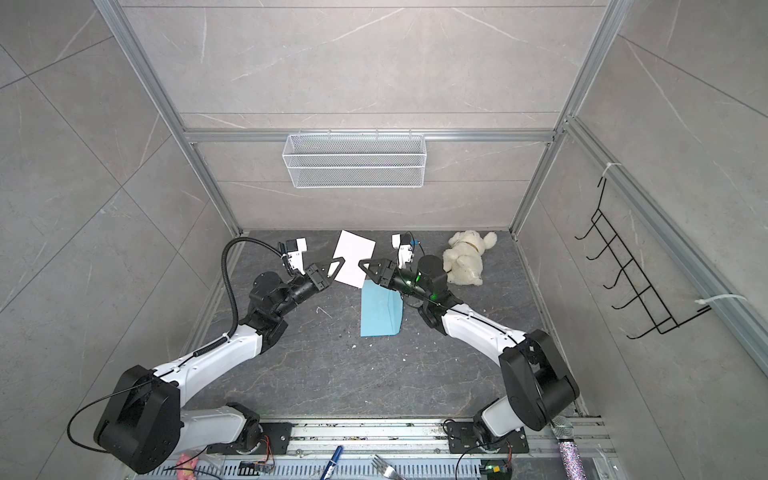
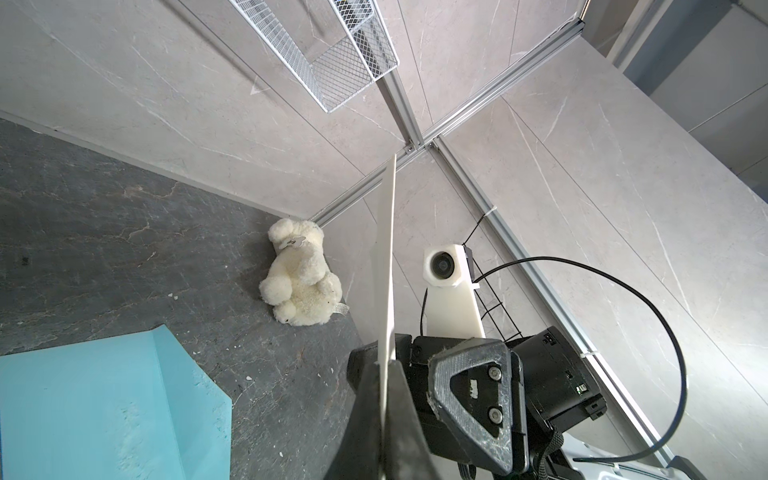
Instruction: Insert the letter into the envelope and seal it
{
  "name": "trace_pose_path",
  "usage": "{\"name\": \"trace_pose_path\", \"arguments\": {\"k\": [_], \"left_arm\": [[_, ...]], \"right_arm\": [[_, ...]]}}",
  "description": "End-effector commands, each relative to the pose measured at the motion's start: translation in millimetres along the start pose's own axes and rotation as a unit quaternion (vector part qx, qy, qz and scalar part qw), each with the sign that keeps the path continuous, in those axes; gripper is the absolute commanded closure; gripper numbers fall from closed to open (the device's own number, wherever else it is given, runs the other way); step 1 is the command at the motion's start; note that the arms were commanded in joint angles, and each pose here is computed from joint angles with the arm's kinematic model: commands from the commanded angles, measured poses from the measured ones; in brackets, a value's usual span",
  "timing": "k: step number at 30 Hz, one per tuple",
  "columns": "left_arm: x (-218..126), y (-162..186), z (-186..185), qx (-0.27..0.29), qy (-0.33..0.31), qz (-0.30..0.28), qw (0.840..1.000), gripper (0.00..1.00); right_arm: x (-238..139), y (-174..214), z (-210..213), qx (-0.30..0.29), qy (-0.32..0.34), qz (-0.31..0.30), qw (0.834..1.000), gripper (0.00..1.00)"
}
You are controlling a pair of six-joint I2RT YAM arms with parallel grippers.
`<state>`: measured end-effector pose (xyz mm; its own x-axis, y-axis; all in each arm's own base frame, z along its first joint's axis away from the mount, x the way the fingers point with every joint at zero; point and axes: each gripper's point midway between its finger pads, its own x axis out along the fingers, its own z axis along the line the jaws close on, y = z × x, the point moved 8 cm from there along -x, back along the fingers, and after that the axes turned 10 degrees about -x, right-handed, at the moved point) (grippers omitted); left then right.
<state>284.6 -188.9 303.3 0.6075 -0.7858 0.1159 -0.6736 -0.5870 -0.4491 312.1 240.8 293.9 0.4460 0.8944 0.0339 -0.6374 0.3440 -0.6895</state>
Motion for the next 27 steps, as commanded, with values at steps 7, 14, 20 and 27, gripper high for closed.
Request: {"name": "trace_pose_path", "arguments": {"k": [7,14,20,27], "left_arm": [[4.3,-6.8,-23.3,0.019,0.050,0.000,0.999,1.00],[6.4,-3.2,-16.3,0.020,0.032,0.014,0.999,1.00],[3.8,1.3,-7.7,0.063,-0.021,0.037,0.997,0.72],[-13.5,6.1,2.9,0.141,-0.117,0.055,0.981,0.37]], "right_arm": [[5.3,-10.9,16.0,-0.010,-0.048,-0.018,0.999,0.69],[5.2,-6.4,11.5,-0.010,-0.035,-0.009,0.999,0.95],[-2.6,-0.7,3.2,-0.039,0.022,-0.003,0.999,1.00],[-23.0,1.9,-12.6,-0.089,0.161,0.019,0.983,1.00]]}}
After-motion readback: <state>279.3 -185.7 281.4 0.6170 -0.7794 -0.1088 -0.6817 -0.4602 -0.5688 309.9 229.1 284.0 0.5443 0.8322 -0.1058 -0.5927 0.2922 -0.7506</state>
